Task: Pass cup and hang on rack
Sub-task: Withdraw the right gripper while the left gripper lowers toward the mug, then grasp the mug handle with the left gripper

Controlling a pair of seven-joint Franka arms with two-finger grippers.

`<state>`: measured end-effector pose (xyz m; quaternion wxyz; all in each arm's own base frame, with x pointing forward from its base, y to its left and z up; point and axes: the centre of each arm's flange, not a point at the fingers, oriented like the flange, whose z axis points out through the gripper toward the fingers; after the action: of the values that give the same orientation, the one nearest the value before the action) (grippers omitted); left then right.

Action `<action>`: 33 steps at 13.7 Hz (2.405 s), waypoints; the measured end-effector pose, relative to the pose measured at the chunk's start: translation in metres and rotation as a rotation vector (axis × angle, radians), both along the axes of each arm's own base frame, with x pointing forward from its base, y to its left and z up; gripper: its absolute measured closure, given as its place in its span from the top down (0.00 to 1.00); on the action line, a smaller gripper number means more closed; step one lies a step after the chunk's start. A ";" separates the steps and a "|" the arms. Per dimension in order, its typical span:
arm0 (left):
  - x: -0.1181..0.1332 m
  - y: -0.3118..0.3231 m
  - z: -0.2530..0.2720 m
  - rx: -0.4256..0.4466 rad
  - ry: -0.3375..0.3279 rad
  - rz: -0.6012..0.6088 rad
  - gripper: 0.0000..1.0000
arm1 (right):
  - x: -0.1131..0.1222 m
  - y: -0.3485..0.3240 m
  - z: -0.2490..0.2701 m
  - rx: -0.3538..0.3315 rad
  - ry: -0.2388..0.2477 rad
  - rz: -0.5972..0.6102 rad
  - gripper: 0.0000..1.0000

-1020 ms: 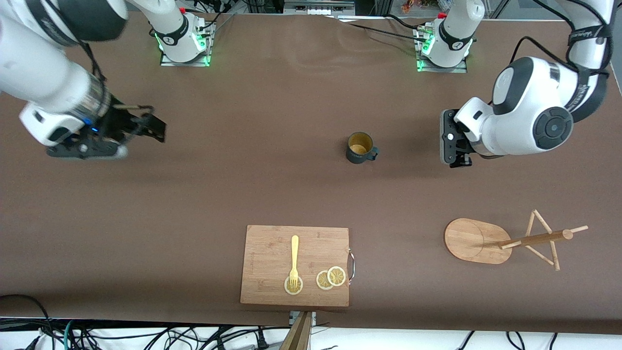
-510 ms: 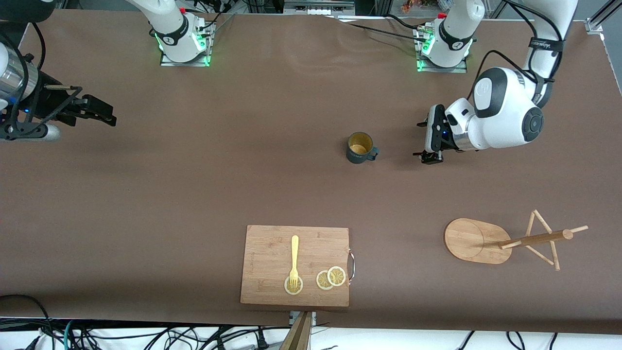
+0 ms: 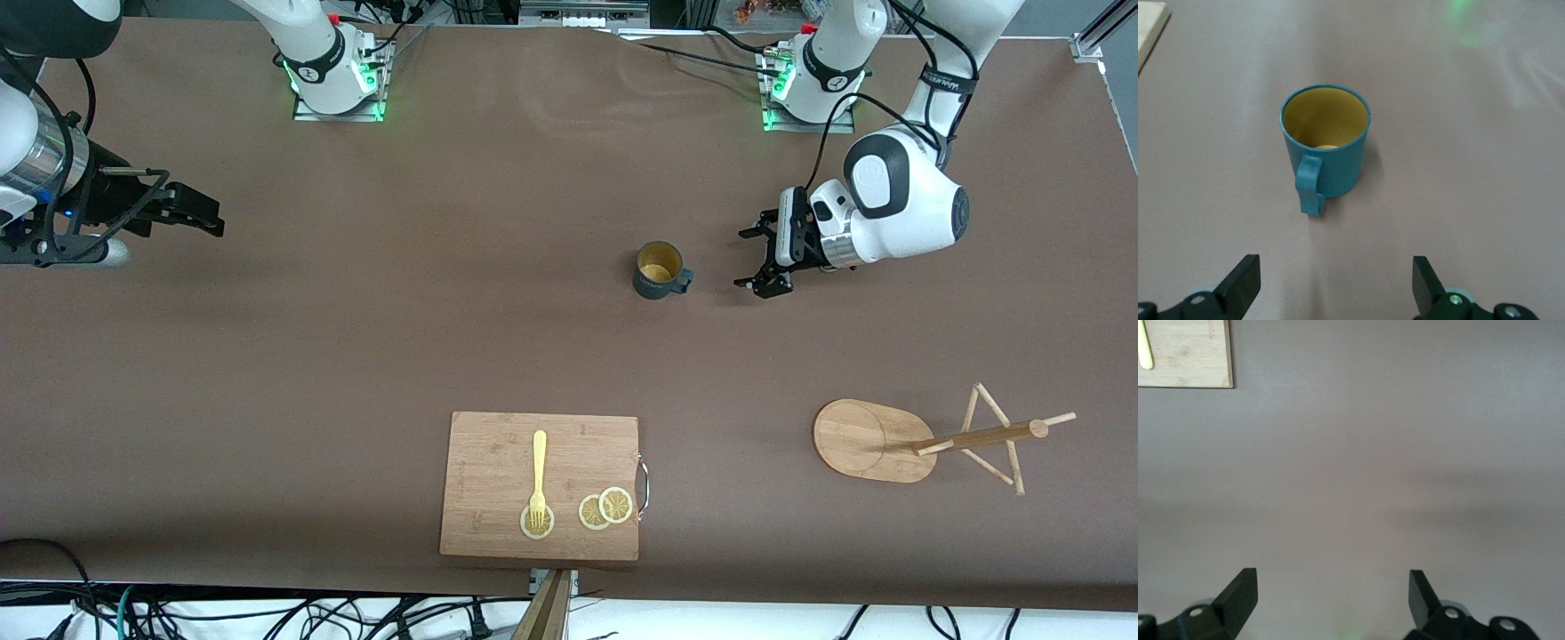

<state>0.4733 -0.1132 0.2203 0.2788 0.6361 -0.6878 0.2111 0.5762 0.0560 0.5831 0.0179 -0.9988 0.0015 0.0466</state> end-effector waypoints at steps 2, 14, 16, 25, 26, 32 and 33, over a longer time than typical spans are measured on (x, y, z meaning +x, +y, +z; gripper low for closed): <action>-0.003 -0.001 -0.020 -0.036 -0.012 0.021 1.00 | 0.001 -0.001 0.000 -0.009 -0.005 0.001 1.00; 0.002 -0.046 -0.073 -0.137 -0.018 0.068 1.00 | 0.011 0.012 0.008 -0.015 -0.045 0.023 1.00; -0.001 -0.056 -0.077 -0.150 -0.006 0.072 1.00 | 0.010 0.023 0.009 -0.033 -0.049 0.045 1.00; -0.011 -0.071 -0.096 -0.200 -0.019 0.093 1.00 | 0.010 0.027 0.010 -0.049 -0.063 0.056 1.00; -0.011 -0.071 -0.095 -0.200 -0.019 0.092 1.00 | 0.010 0.027 0.010 -0.049 -0.064 0.056 1.00; -0.011 -0.072 -0.095 -0.200 -0.020 0.090 0.52 | 0.010 0.027 0.010 -0.049 -0.063 0.056 1.00; -0.011 -0.072 -0.095 -0.200 -0.020 0.090 0.38 | 0.010 0.027 0.010 -0.049 -0.064 0.056 1.00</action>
<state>0.4621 -0.1850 0.1249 0.3243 0.6332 -0.6367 0.2976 0.5865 0.0829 0.5930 -0.0077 -0.9995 -0.0261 0.0153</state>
